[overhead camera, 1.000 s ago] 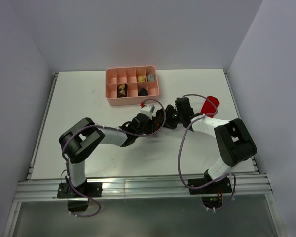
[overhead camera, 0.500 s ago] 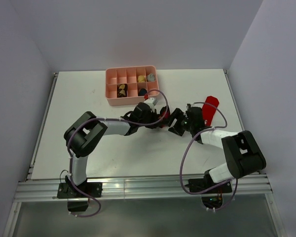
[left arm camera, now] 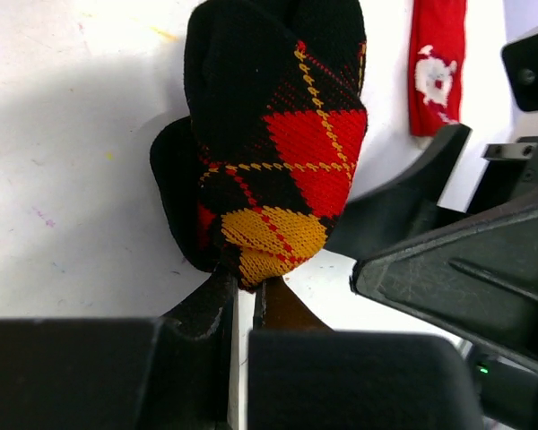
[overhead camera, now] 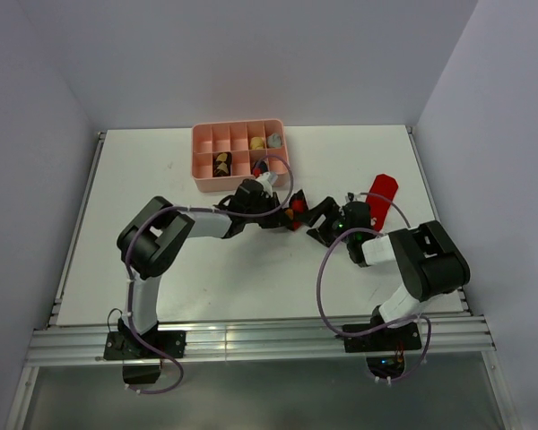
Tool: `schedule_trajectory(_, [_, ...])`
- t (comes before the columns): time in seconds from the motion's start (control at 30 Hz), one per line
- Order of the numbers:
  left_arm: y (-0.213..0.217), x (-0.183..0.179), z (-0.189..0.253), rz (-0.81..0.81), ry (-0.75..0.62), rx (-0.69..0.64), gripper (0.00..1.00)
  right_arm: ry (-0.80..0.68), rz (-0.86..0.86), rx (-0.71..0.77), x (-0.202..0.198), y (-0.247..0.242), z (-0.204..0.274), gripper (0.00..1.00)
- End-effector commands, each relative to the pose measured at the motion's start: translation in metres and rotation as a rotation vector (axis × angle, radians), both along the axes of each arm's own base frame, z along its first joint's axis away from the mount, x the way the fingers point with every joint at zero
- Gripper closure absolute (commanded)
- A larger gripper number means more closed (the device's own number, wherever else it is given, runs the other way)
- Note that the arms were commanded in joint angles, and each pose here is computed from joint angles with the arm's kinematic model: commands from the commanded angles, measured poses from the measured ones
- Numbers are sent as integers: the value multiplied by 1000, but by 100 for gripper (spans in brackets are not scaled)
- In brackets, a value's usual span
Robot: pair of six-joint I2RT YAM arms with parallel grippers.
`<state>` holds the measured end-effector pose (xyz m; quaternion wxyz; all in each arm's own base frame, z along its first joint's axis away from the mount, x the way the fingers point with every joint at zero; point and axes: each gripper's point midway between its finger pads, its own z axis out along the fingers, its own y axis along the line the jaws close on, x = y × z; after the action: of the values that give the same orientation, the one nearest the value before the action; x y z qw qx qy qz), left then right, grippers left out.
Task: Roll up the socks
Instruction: Roll the sock at the center of the board.
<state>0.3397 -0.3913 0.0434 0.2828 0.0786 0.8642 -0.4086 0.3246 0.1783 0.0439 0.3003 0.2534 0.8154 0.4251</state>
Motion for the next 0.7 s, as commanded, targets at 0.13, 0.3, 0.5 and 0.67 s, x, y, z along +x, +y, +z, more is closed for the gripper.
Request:
schedule_trajectory(0.13, [12,-21,-42,-3,225,10,99,-65,-44,40,29,2,8,13])
schedule_trajectory(0.3, [15,-22,-45,-1,265,-22,99,-49,-51,46,34,3,0,14])
schedule_trajectory(0.5, [13,-28,-45,-24,308,-76,99,-33,-38,53,39,7,-10,14])
schedule_trajectory(0.67, [10,-32,-47,-39,335,-103,99,-30,-23,58,41,10,-12,16])
